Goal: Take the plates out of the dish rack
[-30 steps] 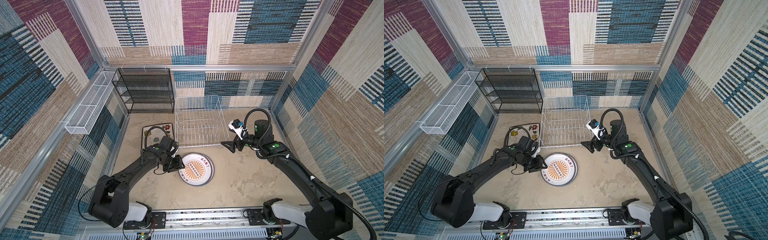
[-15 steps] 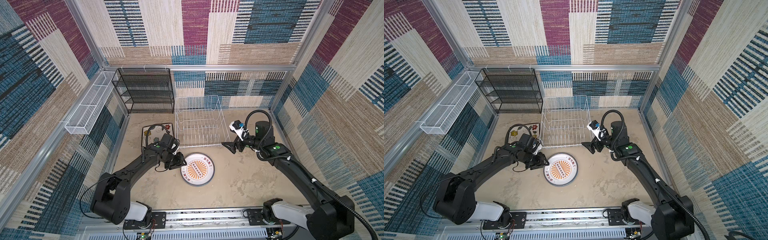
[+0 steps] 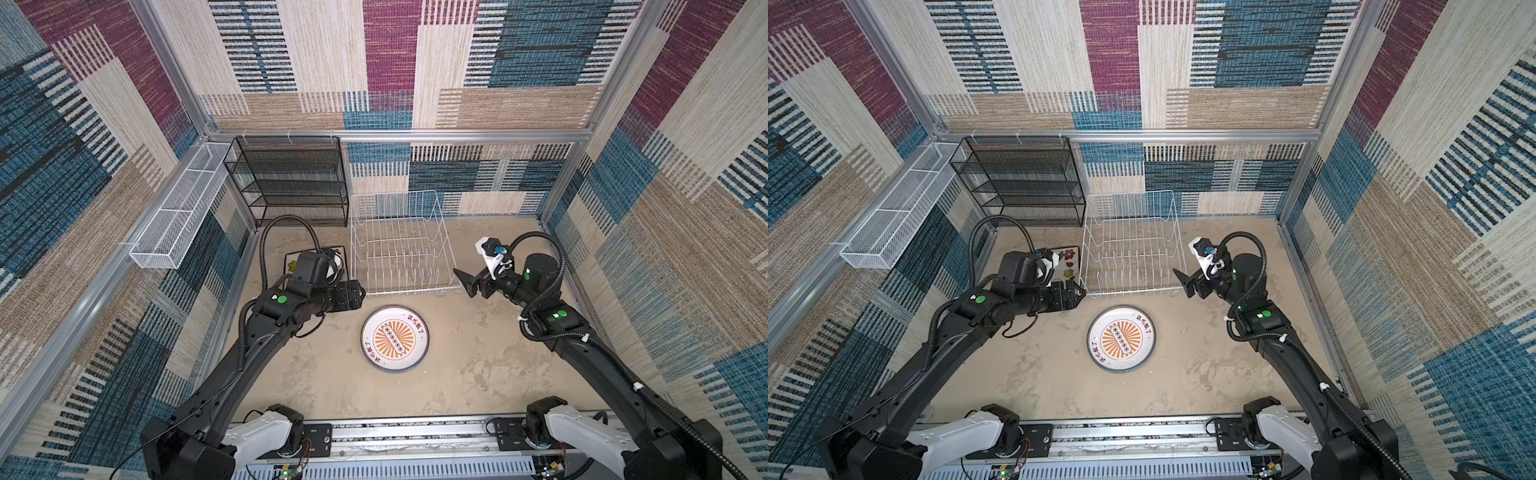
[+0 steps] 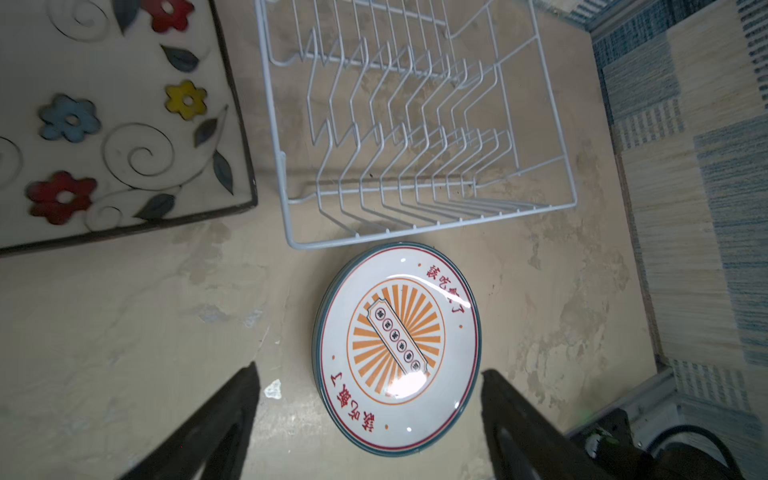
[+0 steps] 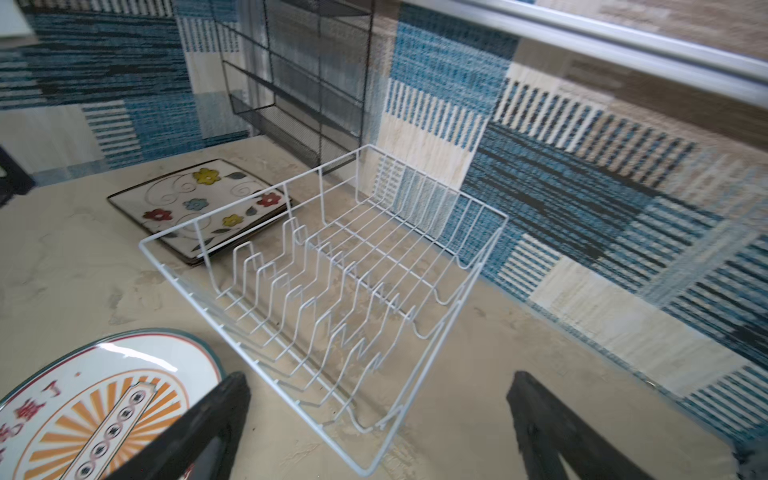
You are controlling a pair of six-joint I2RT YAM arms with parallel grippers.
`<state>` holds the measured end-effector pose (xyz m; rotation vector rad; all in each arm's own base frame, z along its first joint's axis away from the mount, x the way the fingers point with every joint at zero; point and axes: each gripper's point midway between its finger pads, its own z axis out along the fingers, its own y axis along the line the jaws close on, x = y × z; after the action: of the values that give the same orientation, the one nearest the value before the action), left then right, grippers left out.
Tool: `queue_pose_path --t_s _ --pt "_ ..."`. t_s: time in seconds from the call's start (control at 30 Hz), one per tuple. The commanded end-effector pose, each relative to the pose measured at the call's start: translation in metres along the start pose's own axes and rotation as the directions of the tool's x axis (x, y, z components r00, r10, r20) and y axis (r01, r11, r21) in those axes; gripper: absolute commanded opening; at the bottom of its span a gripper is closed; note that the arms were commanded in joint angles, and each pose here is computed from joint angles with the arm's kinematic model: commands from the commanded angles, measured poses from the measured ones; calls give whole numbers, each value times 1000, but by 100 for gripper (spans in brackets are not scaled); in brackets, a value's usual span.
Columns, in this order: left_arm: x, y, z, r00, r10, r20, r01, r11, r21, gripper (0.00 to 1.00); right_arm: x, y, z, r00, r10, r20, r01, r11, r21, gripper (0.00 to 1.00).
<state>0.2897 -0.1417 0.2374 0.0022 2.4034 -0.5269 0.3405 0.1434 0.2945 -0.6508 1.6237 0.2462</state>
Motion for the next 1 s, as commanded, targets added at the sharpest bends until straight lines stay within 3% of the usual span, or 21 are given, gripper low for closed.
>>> queue_pose_path --t_s 0.0,0.1,0.23,0.33,0.4,0.5,0.7,0.87,0.97 --pt "-36 23 -21 973 103 205 -72 985 -155 100 -25 -44 -14 993 20 118 -49 967 248 99" --pt "-55 42 -42 925 147 350 -51 962 -268 100 -21 -64 -27 986 58 155 -109 935 338 99" --pt "-68 73 -62 826 245 508 -2 901 -433 100 -4 -89 -46 966 140 216 -220 885 410 99" --pt "-62 88 -58 749 360 556 -33 859 -511 100 15 -108 -65 943 190 275 -310 805 507 99" --pt "-56 94 -52 722 408 558 -52 838 -544 100 33 -115 -74 929 217 301 -354 762 543 99" --pt "-47 114 -39 732 424 533 -22 798 -603 100 69 -119 -73 913 292 286 -407 717 565 99" --pt "-27 139 -1 783 457 422 -67 736 -674 100 113 -116 -66 914 319 252 -407 703 584 99" --pt "-17 157 14 793 449 411 -52 722 -690 100 125 -116 -88 898 258 358 -435 650 623 99" --pt "-13 166 18 789 428 440 -24 738 -674 100 138 -121 -86 911 262 317 -411 623 665 99"
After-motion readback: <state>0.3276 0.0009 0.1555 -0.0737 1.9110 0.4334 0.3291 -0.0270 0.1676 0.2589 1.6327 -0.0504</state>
